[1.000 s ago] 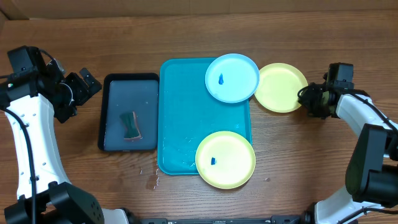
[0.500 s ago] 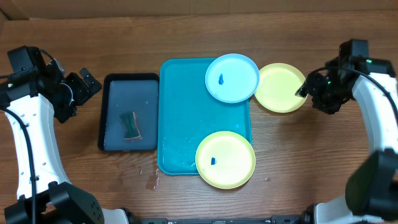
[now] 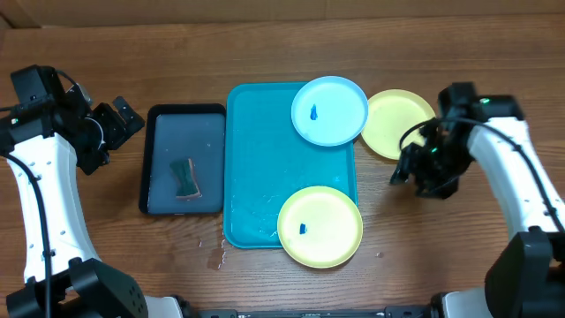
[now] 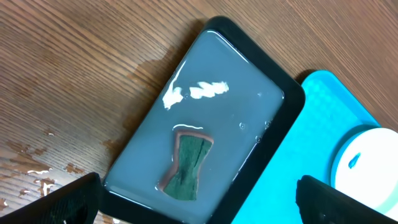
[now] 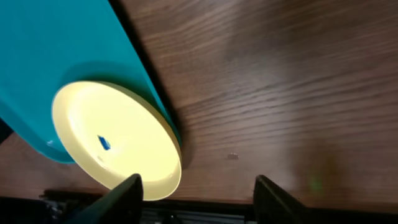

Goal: Clean dirty plates on tray and stack at the side
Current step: 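Move the right gripper to the rim of the lower yellow plate and grasp it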

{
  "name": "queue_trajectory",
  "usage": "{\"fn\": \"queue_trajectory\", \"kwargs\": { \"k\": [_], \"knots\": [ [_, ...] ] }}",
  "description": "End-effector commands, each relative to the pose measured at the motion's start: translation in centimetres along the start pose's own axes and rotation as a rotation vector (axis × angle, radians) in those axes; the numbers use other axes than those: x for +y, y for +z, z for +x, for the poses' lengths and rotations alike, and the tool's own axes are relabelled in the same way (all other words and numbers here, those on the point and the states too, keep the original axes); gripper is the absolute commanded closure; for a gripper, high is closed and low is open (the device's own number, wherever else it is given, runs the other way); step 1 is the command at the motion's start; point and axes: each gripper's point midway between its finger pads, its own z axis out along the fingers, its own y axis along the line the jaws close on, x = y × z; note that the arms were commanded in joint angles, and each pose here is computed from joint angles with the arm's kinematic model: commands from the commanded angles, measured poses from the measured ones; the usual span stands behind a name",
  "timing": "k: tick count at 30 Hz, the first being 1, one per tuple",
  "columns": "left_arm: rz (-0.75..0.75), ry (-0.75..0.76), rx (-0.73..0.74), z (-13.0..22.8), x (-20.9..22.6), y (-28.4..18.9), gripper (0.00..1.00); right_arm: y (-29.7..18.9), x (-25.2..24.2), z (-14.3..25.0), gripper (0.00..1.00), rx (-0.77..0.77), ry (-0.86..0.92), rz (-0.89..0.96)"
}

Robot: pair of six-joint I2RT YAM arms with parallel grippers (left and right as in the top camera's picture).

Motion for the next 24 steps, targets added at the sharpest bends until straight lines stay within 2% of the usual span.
{"fn": "queue_trajectory", "kwargs": {
  "k": [1,4,9,17,21,24],
  "knots": [
    [0.005,-0.009,-0.017,-0.3,-0.3,-0.6,0.0,2.3,0.8,1.7,0.44,0.066,-0.033,-0.011],
    [0.005,-0.009,-0.017,-0.3,-0.3,-0.6,0.0,4.3,1.5,3.1,0.48,0.113,-0.07,-0.024],
    [0.005,-0.009,-0.017,-0.3,-0.3,-0.6,0.0,7.0,1.3,4.8,0.48,0.156,-0.058,0.002],
    [0.005,-0.009,-0.017,-0.3,-0.3,-0.6,0.0,9.3,2.3,5.8,0.49,0.161,-0.09,0.004],
    [0.005,-0.009,-0.017,-0.3,-0.3,-0.6,0.0,9.6,2.9,6.0,0.7,0.157,-0.12,0.007],
    [0.005,-0.009,-0.017,-0.3,-0.3,-0.6,0.0,9.7,2.9,6.3,0.74,0.162,-0.112,0.018]
  ]
}}
